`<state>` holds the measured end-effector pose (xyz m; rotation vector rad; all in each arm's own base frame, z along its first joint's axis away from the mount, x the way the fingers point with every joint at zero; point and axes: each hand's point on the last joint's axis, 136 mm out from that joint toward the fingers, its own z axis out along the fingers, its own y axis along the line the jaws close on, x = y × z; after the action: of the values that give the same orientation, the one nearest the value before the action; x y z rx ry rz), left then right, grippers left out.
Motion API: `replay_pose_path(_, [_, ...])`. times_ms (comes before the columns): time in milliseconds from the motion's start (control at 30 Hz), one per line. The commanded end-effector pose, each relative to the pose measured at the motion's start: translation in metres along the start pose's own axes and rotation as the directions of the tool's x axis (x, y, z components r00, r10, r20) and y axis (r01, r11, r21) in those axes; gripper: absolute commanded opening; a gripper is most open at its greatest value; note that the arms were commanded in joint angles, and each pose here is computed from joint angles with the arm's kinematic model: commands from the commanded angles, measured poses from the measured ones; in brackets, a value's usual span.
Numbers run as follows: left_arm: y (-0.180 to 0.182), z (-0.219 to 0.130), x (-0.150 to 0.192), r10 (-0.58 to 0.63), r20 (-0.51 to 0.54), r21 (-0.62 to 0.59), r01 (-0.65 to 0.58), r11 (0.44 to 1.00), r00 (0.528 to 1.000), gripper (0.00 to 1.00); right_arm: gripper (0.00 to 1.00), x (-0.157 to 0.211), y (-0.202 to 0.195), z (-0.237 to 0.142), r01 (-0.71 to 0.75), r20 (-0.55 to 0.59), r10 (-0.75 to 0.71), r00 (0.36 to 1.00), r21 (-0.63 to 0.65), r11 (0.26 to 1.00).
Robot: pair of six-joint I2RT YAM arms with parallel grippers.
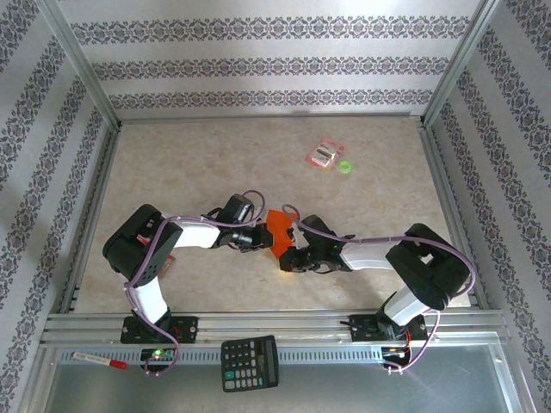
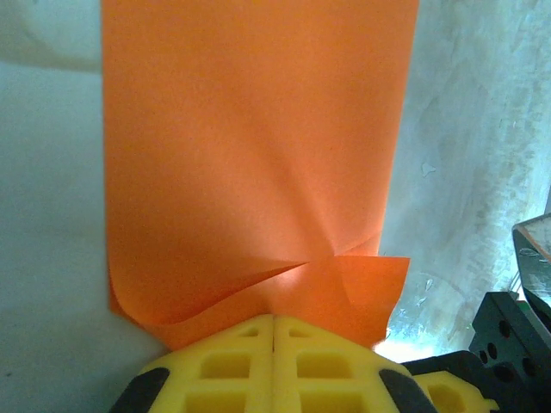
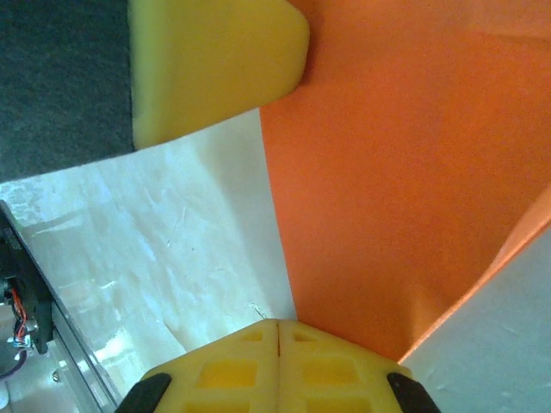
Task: Fold a paper plane with a square sheet of paper (pick it up from the middle)
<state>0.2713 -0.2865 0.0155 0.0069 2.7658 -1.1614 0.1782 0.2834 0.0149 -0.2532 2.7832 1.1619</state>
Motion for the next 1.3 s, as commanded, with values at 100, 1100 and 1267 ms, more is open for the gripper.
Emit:
replay_pose_path(100, [0.075, 0.003, 0.036, -0.104, -0.077, -0.275, 0.080, 0.958, 0.992, 0.00, 0.00, 0.034, -0.022, -0.004, -0.087, -0.082, 0.090, 0.993, 0.044, 0.995])
replay_pose_path(1100, [0.070, 0.001, 0.033, -0.099, -0.073, -0.265, 0.076, 0.961, 0.992, 0.00, 0.00, -0.005, -0.001, -0.002, -0.062, -0.040, 0.061, 0.997, -0.015, 0.998])
replay_pose_path(1267, [0.065, -0.001, 0.030, -0.088, -0.069, -0.257, 0.067, 0.964, 0.994, 0.00, 0.00, 0.007, -0.019, 0.006, -0.088, -0.071, 0.089, 0.994, 0.023, 0.996])
